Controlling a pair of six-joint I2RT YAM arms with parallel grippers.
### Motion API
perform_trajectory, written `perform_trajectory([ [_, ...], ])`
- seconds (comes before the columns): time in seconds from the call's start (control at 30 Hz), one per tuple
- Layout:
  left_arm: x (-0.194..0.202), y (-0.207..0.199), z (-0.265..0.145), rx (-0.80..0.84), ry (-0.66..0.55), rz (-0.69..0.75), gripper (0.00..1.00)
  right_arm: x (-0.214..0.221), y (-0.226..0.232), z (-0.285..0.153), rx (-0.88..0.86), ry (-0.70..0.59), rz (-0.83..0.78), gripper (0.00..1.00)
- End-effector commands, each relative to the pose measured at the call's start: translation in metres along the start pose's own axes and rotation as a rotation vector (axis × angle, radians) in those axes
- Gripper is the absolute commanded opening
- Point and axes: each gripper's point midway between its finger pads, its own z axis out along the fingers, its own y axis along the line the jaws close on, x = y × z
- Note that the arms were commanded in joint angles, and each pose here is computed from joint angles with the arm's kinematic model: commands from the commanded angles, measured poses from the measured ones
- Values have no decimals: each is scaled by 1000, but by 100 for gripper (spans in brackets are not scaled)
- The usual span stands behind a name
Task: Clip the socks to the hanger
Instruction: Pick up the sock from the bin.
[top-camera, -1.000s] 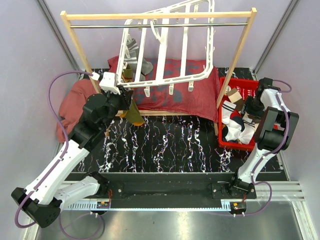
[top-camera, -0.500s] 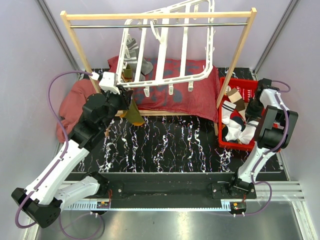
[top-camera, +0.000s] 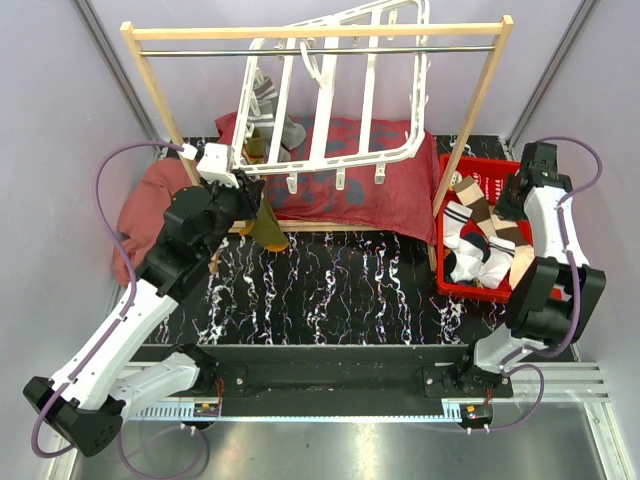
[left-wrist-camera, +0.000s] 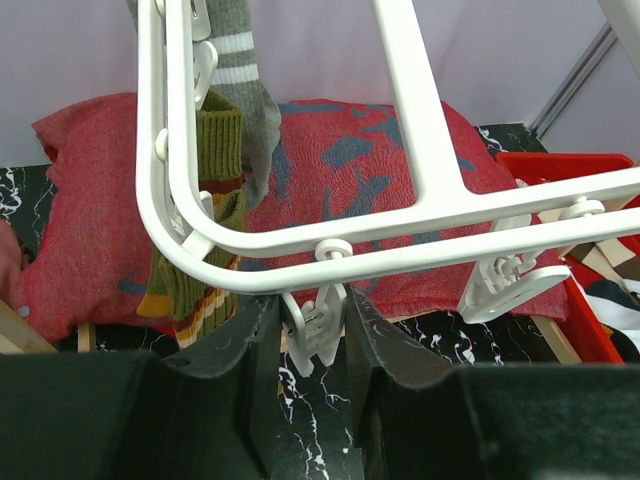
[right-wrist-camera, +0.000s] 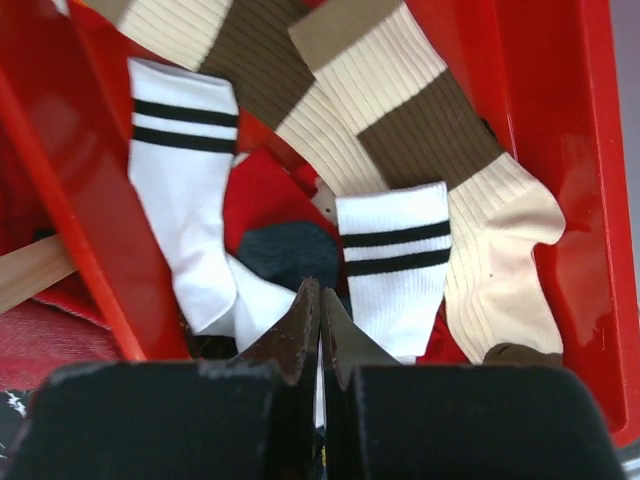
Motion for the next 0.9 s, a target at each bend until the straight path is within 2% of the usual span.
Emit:
perform_trajectory([
  [0.0, 7, 2, -5, -1, 45, 3, 0, 0, -11, 1, 76, -34, 14, 0],
  [0.03, 8, 2, -4, -2, 47, 3, 0, 4, -14, 5, 97, -17, 16, 9],
  [0.1, 7, 3, -5, -2, 44, 2, 0, 11, -19, 20, 135, 25, 12, 32],
  [0.13, 7, 3, -4, -4, 45, 3, 0, 13, -20, 24, 147, 37, 9, 47],
  [0.27, 5, 4, -6, -8, 38, 3, 0, 13, -22, 51, 213, 85, -32, 66],
  [0.5, 7, 4, -4, -3, 45, -1, 0, 8, -15, 80, 320, 135, -135, 69],
  [0.73, 10, 4, -2, -4, 59, -3, 0, 28, -36, 90, 469, 203, -197, 61],
  [0.87, 9, 3, -2, 2, 59, -6, 0, 36, -40, 88, 476, 219, -207, 59],
])
